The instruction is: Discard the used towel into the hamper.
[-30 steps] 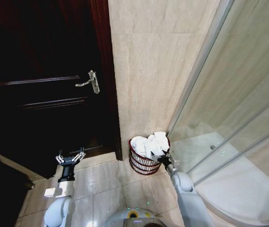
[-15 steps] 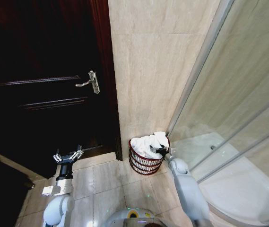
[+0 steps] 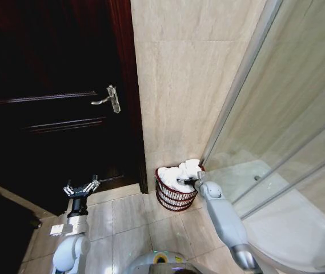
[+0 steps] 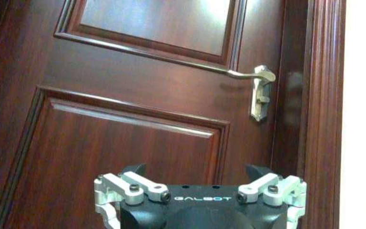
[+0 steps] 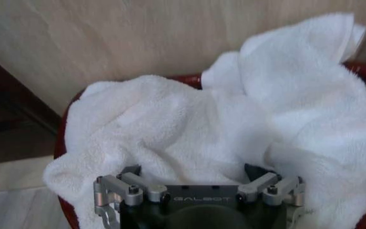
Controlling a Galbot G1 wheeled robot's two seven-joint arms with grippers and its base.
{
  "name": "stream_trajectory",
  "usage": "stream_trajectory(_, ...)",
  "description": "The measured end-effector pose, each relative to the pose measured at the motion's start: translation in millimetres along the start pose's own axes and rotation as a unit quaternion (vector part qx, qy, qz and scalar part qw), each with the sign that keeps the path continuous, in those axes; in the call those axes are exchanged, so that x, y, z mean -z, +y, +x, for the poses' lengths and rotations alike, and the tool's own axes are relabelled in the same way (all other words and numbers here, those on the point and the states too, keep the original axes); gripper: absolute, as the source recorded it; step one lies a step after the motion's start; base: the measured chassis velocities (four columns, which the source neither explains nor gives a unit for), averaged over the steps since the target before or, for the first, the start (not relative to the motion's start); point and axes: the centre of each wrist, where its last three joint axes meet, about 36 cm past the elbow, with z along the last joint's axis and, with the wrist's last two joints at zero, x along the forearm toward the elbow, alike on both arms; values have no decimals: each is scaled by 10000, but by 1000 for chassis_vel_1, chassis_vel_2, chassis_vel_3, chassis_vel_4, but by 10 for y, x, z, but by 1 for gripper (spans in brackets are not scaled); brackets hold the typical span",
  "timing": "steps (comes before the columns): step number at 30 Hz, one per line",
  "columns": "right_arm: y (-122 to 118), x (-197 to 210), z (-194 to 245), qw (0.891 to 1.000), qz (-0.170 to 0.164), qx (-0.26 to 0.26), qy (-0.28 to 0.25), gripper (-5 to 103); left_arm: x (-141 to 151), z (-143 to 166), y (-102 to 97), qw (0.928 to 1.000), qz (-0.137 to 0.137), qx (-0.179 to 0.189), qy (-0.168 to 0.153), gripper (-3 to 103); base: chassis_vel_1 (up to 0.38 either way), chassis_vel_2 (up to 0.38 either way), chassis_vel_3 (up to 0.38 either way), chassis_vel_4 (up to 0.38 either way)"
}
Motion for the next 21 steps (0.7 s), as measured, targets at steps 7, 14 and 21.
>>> stream_trajectory(7, 9, -65, -123, 9997, -165, -22, 154, 100, -2, 17, 1, 10000, 10, 19, -25, 100, 0, 0, 0, 0)
stream_trajectory(14, 73, -54, 30, 9995, -28, -114, -288, 100, 11, 32, -10, 10000, 11, 23, -59, 100, 0, 0, 0, 0)
stream_trajectory(21, 204, 11, 413, 9957, 208, -263, -868, 100, 48, 53, -18, 10000, 26, 16, -79, 100, 0, 0, 0, 0)
